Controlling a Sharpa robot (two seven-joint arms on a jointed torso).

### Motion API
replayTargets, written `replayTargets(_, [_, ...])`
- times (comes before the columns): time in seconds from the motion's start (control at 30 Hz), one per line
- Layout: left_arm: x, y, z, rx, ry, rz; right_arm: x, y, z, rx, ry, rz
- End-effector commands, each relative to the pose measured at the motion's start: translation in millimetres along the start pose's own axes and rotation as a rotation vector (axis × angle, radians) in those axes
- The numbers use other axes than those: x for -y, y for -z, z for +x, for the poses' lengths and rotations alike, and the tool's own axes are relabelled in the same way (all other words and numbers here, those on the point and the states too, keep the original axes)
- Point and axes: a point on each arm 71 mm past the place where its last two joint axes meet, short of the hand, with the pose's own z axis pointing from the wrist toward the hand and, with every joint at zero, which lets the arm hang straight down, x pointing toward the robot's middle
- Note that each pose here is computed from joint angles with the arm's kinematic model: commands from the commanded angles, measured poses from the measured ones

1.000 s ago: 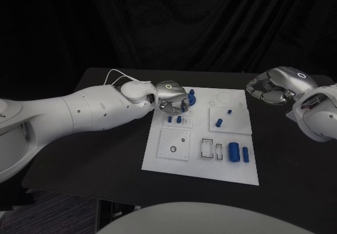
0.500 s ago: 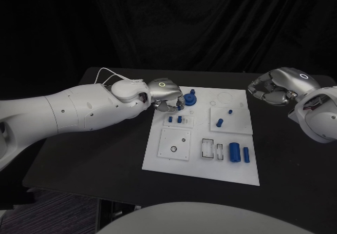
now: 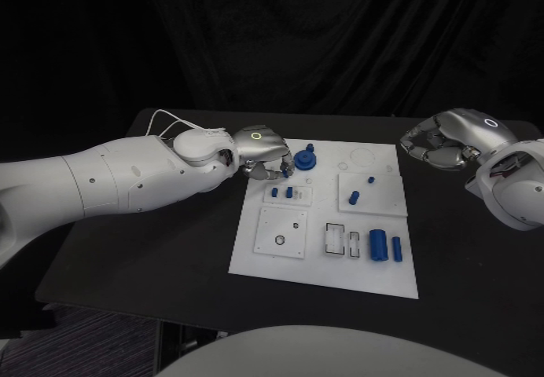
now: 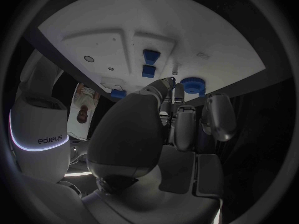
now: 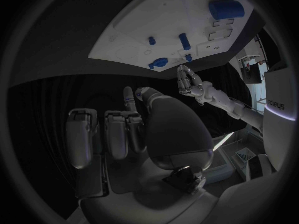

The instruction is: Assemble the parts on the task board

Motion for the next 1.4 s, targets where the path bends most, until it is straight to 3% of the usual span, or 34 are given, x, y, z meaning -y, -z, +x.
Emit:
replayTargets(0.03, [-0.6,0.1,-1.4,0.000,-0.003,-0.004,1,1.0,0.9,-0.003,0.001,0.012])
replayTargets(0.43, [-5.9,-1.5,1.1,-0.027,-0.001,-0.032,0,0.5,1.2,-0.005,0.001,0.010])
replayTargets(0.9, [-1.9,-11.8,1.5,-0.034,-0.001,-0.017,0,-0.1,1.9,-0.009,0.001,0.009])
replayTargets(1.4, [0.1,-16.7,3.1,-0.056,0.005,-0.016,-1,-0.5,3.0,-0.016,0.001,0.010])
